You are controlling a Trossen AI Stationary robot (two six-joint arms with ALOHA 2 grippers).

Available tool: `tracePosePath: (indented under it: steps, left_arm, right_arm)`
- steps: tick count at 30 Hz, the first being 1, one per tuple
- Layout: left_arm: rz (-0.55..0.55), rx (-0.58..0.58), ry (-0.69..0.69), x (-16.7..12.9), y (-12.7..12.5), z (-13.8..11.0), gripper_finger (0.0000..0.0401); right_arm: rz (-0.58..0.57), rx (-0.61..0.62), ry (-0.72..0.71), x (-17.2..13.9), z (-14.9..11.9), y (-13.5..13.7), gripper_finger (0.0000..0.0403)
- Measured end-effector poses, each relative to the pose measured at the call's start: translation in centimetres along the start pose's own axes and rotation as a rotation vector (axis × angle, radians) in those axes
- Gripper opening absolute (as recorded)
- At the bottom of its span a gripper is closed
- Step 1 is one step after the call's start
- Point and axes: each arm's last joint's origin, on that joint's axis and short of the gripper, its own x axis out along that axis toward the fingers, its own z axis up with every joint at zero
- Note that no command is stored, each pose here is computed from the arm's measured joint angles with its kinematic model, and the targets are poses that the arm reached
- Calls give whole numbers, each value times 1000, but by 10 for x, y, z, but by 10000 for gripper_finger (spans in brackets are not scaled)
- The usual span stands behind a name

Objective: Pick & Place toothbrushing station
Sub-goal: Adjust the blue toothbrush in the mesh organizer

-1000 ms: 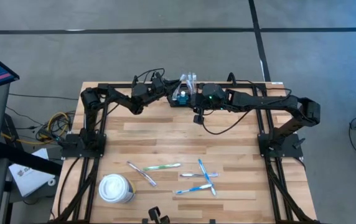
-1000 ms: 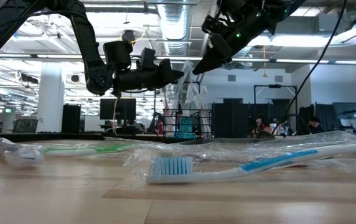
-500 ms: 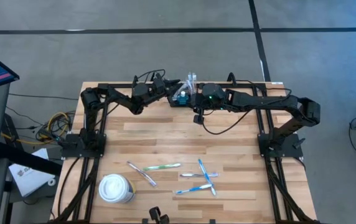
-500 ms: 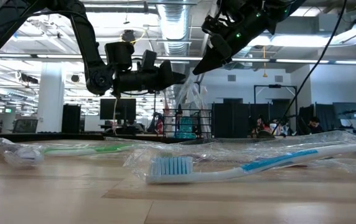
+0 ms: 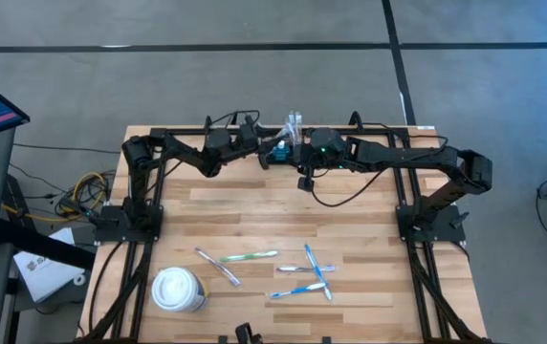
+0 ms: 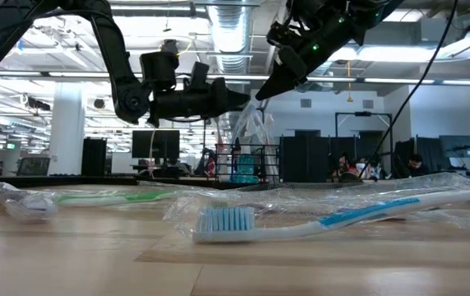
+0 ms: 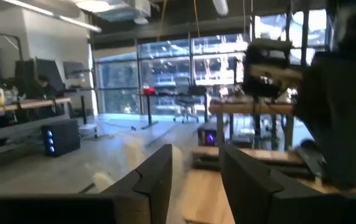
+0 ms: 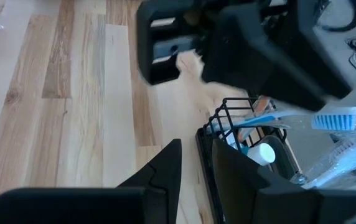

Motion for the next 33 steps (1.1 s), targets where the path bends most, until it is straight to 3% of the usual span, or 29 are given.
tracePosePath:
  steps: [13, 33]
  left_arm:
    - [60, 57, 95, 0, 1, -9, 127]
    - [144, 137, 134, 0, 3, -7, 126]
  right_arm:
    - [0, 0, 0, 0, 0, 0, 82]
    - [0, 0, -1, 0, 0, 0, 82]
